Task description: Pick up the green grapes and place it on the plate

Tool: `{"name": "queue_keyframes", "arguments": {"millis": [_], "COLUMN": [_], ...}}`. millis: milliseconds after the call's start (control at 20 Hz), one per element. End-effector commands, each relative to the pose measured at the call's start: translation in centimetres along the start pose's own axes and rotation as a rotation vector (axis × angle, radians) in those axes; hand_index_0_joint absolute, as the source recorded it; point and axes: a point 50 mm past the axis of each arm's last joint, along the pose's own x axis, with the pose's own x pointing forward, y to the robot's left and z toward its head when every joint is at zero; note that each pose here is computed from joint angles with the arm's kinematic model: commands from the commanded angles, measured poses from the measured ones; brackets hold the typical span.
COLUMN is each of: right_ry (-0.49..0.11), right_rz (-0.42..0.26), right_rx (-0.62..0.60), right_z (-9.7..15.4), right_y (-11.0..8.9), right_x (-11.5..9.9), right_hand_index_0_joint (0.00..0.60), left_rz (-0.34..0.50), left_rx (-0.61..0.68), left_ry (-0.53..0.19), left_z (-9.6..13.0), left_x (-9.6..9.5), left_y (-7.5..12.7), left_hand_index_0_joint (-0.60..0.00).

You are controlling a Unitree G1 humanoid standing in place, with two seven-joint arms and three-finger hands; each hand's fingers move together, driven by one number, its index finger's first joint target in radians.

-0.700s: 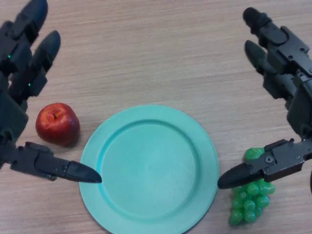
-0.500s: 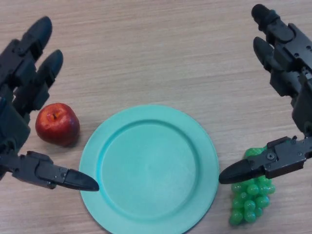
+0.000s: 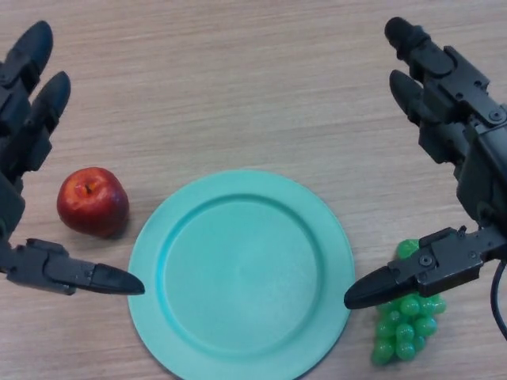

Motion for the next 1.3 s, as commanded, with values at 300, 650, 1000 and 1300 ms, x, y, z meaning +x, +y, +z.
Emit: {"name": "queue_keyframes", "arguments": {"millis": [300,650,1000,1300], "right_ry": [-0.042,-0.057,-0.079,-0.049], "right_rz": [-0.126,0.064,0.334,0.453], "right_rx": [-0.143,-0.421,-0.736,-0.886], "right_z": [-1.1,-4.2,-7.2,-11.1], "right_y": [0.0,-0.5,-1.4,-1.8], "right_x": [-1.4,-0.7,2.1,3.4], "right_hand_index_0_joint": [0.0,0.0,0.0,0.0], "left_rz": [0.139,0.154,0.156,0.182], "left_rx": [0.183,0.199,0.203,0.189], "left_ry": [-0.142,-0.126,-0.127,-0.135], "left_z": [1.3,1.0,0.9,0.8], "left_x": [0.0,0.0,-0.5,-0.8], "left_y": [3.5,3.6,3.3,3.6], "left_hand_index_0_joint": [0.0,0.0,0.0,0.0]}}
